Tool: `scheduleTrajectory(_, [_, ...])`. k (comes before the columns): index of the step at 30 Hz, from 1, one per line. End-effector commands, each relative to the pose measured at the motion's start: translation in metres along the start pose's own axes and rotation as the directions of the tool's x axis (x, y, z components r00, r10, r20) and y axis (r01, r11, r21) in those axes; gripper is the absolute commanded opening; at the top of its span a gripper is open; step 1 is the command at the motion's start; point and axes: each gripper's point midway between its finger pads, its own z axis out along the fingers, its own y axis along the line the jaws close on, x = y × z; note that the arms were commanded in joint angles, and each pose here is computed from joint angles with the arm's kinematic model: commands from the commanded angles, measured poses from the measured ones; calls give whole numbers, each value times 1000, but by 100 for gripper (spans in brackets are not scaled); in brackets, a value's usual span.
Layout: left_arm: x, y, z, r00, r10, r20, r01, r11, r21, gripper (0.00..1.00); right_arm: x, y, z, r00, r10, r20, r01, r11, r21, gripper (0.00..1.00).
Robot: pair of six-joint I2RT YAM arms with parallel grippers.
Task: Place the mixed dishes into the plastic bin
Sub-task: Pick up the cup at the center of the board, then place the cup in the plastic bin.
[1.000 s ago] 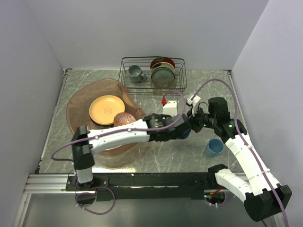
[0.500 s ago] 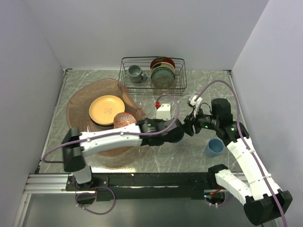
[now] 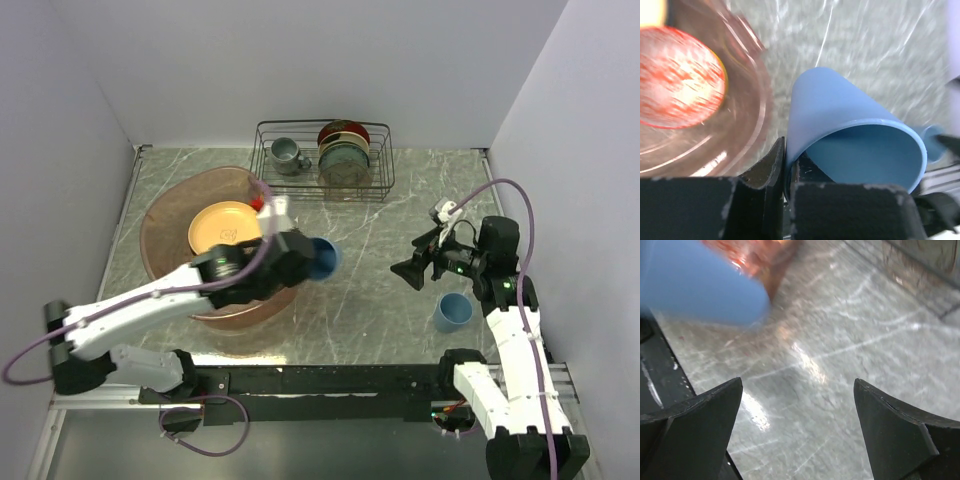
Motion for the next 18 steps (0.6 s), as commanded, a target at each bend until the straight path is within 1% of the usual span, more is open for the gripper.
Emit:
scheduleTrajectory(1, [-39, 23, -26, 993, -61, 105, 58, 998, 31, 1, 5, -1, -2, 999, -43, 20, 44, 999, -12, 100])
scheduleTrajectory(2, [-43, 26, -26, 991, -73, 113, 70, 997, 32, 1, 6, 2, -1, 999, -43, 24, 43, 999, -30, 100])
scheduleTrajectory(6, [-56, 44, -36, 983, -108, 150, 107, 994, 15, 1, 9, 0, 0, 999, -39, 23, 39, 999, -25, 100])
scheduleTrajectory(10, [-74, 72, -53, 959, -176, 222, 178, 984, 8, 1, 20, -8, 4, 1000, -25, 12, 25, 1000, -6, 100])
scheduleTrajectory(13, [-86, 99, -63, 933, -216, 287, 233, 972, -28, 1, 25, -13, 6, 1000, -10, 0, 10, 1000, 8, 100])
scheduleTrajectory(15, [-95, 119, -69, 906, -244, 346, 285, 956, -69, 1, 27, -14, 6, 1000, -4, -4, 4, 1000, 9, 100])
scheduleTrajectory(18, [-100, 144, -79, 880, -262, 397, 332, 936, -119, 1, 29, -15, 6, 1000, 2, -6, -2, 1000, 11, 100])
